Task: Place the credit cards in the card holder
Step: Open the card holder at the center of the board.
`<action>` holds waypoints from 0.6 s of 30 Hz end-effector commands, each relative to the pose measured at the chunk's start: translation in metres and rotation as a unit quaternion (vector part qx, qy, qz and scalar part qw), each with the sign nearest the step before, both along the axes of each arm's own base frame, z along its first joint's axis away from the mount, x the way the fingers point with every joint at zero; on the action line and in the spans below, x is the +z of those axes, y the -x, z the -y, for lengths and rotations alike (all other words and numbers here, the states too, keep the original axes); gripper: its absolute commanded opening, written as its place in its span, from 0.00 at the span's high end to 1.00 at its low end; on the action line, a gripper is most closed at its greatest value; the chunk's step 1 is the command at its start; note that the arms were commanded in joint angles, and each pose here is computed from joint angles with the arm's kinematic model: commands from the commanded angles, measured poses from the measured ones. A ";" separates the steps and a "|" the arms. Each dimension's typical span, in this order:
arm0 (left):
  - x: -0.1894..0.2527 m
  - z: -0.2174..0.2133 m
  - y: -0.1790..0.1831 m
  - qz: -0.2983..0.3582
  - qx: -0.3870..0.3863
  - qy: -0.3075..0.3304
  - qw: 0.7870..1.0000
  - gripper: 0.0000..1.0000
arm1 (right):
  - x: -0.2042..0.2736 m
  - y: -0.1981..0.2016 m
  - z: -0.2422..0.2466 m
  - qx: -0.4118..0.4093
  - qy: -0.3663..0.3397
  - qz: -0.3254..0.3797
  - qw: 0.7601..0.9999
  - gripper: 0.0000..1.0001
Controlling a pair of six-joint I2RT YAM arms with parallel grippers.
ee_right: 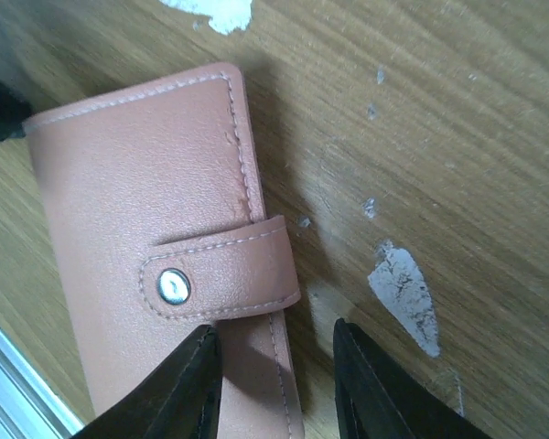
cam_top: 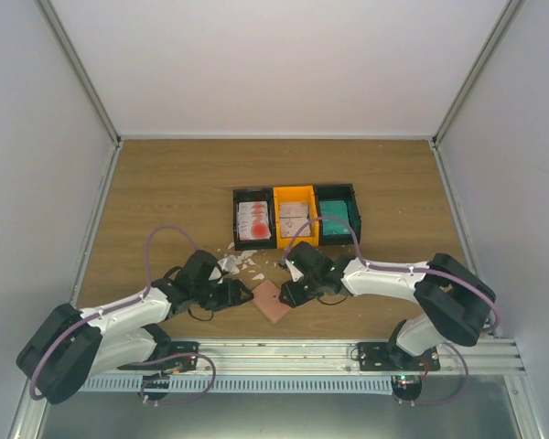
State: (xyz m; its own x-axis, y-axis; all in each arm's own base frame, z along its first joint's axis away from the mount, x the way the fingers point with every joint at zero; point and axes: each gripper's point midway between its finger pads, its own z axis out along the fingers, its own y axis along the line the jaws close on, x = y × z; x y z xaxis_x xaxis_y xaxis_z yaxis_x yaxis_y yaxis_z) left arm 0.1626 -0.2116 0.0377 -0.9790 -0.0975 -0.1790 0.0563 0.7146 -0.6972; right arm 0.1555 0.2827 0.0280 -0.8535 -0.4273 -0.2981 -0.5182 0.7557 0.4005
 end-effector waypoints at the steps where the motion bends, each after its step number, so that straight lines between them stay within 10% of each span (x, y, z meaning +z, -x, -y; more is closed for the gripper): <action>1: 0.006 0.011 0.014 -0.029 -0.001 0.060 0.998 0.40 | -0.015 0.010 -0.003 0.005 -0.005 -0.021 1.000 0.66; 18: -0.004 0.035 0.007 -0.008 0.020 0.104 0.994 0.52 | -0.047 0.017 0.007 -0.043 0.017 -0.065 0.997 0.76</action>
